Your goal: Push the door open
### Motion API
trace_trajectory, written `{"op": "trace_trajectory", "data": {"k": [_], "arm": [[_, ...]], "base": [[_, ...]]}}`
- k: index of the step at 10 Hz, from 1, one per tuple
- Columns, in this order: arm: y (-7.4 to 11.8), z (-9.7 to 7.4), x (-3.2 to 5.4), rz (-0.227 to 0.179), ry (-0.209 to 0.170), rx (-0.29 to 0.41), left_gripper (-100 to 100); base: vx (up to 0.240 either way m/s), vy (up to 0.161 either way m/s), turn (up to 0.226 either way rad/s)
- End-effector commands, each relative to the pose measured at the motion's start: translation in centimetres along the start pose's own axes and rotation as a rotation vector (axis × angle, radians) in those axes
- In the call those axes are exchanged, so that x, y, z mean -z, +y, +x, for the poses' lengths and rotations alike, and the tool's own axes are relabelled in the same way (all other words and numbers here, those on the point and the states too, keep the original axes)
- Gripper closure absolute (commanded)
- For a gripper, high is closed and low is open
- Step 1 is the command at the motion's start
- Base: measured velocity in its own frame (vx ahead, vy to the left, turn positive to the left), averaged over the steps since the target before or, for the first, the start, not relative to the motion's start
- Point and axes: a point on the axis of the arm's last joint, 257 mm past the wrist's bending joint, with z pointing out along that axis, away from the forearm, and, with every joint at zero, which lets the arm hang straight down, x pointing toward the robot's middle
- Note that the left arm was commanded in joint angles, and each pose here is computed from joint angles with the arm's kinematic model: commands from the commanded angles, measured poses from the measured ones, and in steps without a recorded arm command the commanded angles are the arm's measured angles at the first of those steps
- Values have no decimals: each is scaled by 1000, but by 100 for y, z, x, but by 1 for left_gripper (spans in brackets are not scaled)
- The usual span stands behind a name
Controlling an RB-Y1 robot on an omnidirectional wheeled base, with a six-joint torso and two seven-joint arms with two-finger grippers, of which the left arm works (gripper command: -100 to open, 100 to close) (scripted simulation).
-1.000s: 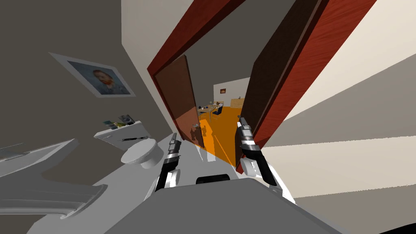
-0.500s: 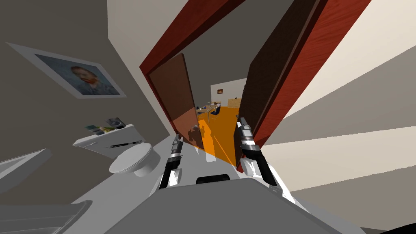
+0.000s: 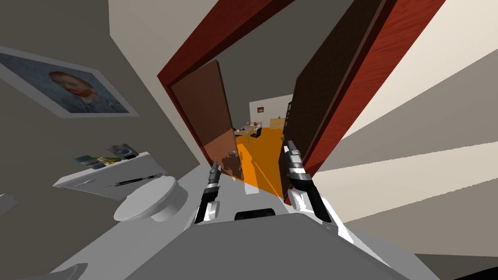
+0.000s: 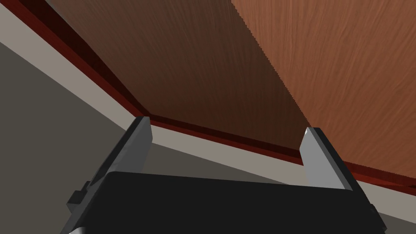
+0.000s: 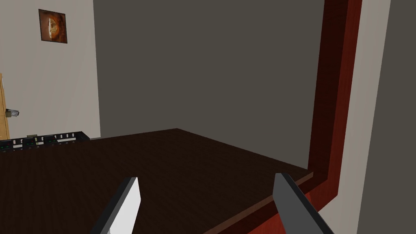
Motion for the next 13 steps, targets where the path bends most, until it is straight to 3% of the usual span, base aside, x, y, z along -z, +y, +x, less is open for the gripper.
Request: {"op": "trace_trajectory", "data": {"k": [1, 3, 8, 13], "arm": [[127, 17, 16, -17, 4, 4, -100], [221, 37, 20, -31, 8, 8, -100], [669, 139, 56, -97, 25, 26, -100], [919, 203, 90, -136, 33, 36, -100]], "base": [[34, 76, -102], [21, 77, -116], [34, 106, -152], [31, 95, -101]]}}
